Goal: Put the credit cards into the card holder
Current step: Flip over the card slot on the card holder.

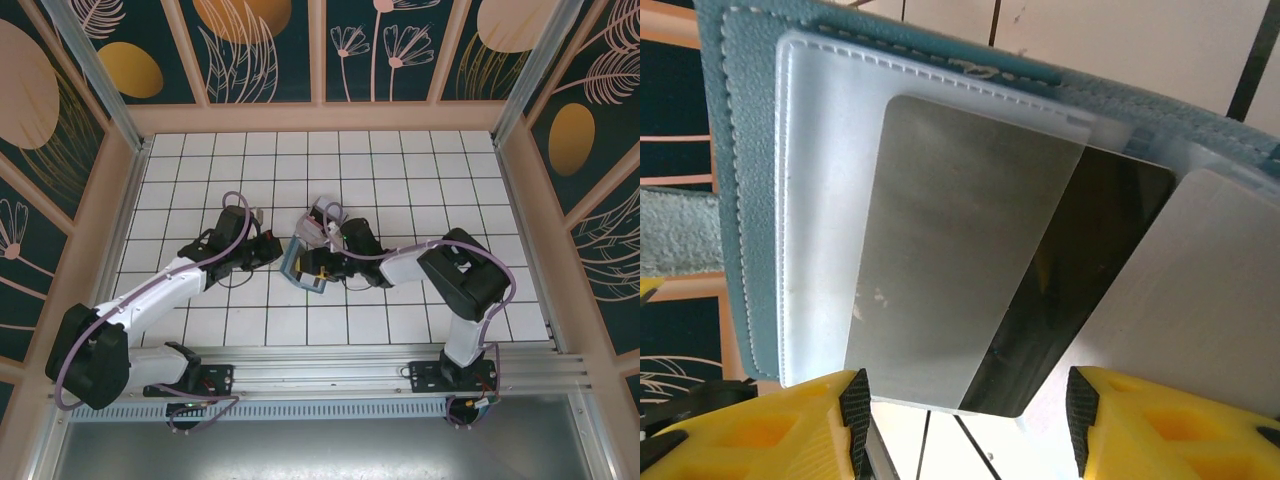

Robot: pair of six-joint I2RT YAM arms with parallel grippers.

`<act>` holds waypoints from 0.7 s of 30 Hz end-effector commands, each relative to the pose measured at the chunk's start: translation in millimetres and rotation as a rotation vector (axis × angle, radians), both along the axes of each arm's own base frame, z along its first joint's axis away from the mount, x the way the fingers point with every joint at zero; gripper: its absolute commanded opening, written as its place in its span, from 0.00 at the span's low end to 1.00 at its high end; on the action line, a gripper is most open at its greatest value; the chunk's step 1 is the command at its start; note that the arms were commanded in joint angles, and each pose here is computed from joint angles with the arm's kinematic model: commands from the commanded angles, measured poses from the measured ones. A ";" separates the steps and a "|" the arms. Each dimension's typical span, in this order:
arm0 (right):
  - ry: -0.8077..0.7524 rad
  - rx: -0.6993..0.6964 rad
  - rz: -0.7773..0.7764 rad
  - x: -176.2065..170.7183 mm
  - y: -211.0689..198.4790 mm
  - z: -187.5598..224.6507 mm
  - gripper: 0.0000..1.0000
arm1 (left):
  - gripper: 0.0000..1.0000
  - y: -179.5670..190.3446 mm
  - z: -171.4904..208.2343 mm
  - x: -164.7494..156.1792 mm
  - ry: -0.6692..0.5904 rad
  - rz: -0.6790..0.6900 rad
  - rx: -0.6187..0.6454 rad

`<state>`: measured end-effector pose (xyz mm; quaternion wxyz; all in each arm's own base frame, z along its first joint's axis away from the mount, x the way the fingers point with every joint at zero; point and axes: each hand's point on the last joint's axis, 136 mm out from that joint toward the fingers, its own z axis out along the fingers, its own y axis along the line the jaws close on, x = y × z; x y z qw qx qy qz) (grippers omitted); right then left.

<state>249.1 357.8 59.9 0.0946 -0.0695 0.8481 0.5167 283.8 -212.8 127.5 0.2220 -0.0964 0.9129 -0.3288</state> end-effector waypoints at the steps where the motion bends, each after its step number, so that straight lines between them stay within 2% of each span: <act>1: 0.049 0.005 -0.026 -3.2 -8.4 -13.7 0.58 | 0.00 -9.9 23.6 4.6 -0.018 -0.010 -0.068; 10: 0.108 0.088 -0.105 -6.0 -21.6 -27.9 0.59 | 0.00 -30.0 11.1 -4.8 0.050 -0.055 -0.071; 15: 0.130 0.110 -0.131 -8.1 -29.4 -31.8 0.60 | 0.00 -45.5 1.5 -3.9 0.070 -0.085 -0.028; 21: 0.133 0.124 -0.144 -12.5 -34.3 -25.7 0.61 | 0.00 -34.5 -6.7 0.2 0.063 -0.054 0.049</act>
